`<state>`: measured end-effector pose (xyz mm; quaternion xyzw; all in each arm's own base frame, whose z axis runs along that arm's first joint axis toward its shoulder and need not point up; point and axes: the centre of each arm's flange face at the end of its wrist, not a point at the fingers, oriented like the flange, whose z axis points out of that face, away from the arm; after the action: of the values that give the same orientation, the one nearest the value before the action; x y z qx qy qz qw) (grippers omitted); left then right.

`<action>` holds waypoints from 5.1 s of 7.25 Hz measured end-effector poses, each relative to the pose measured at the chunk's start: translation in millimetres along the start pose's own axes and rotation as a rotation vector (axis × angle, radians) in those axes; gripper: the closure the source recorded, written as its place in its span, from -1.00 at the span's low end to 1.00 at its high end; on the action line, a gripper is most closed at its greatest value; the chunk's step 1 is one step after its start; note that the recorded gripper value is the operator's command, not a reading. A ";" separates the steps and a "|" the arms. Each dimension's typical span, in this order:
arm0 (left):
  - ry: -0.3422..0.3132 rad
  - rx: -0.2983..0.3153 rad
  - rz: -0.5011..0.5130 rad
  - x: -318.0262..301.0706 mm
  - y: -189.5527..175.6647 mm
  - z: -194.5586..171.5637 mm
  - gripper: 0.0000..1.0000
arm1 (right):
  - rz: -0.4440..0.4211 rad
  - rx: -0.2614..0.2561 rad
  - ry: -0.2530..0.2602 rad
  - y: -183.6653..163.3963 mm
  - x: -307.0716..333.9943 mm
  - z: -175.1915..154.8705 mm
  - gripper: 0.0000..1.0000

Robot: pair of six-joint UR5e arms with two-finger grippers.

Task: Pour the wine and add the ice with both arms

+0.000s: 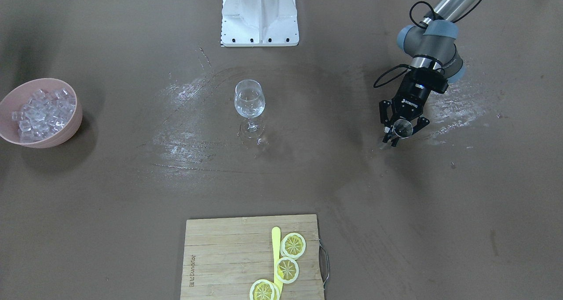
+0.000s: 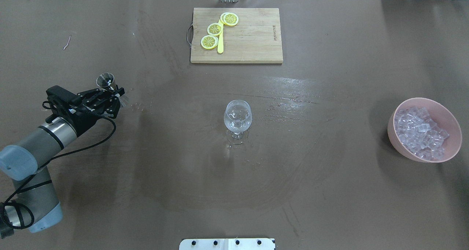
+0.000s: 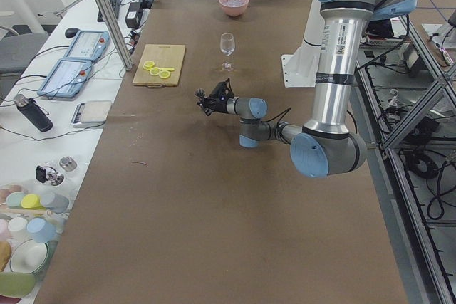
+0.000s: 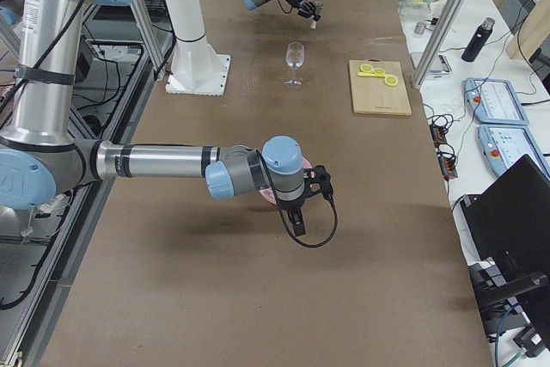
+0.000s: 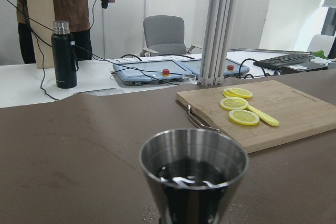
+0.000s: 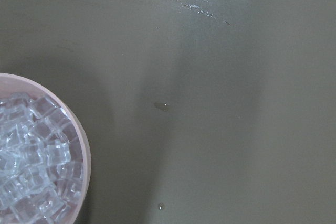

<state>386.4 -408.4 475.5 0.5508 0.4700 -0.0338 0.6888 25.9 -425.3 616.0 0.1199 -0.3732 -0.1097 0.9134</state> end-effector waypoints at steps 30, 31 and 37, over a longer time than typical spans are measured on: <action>0.429 -0.539 0.563 269.2 -167.9 39.1 1.00 | 0.017 -0.016 -0.001 9.1 5.8 5.9 -1.00; 0.421 -0.558 0.574 277.1 -174.9 39.0 1.00 | 0.018 -0.017 -0.001 9.7 6.2 6.4 -1.00; 0.373 -0.673 0.626 302.3 -192.5 49.9 1.00 | 0.024 -0.024 -0.003 11.8 8.9 9.5 -1.00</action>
<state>476.3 -380.7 126.1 0.4093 0.3821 0.4273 0.7098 26.6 -418.0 632.0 0.1043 -0.3745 -0.1033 0.9155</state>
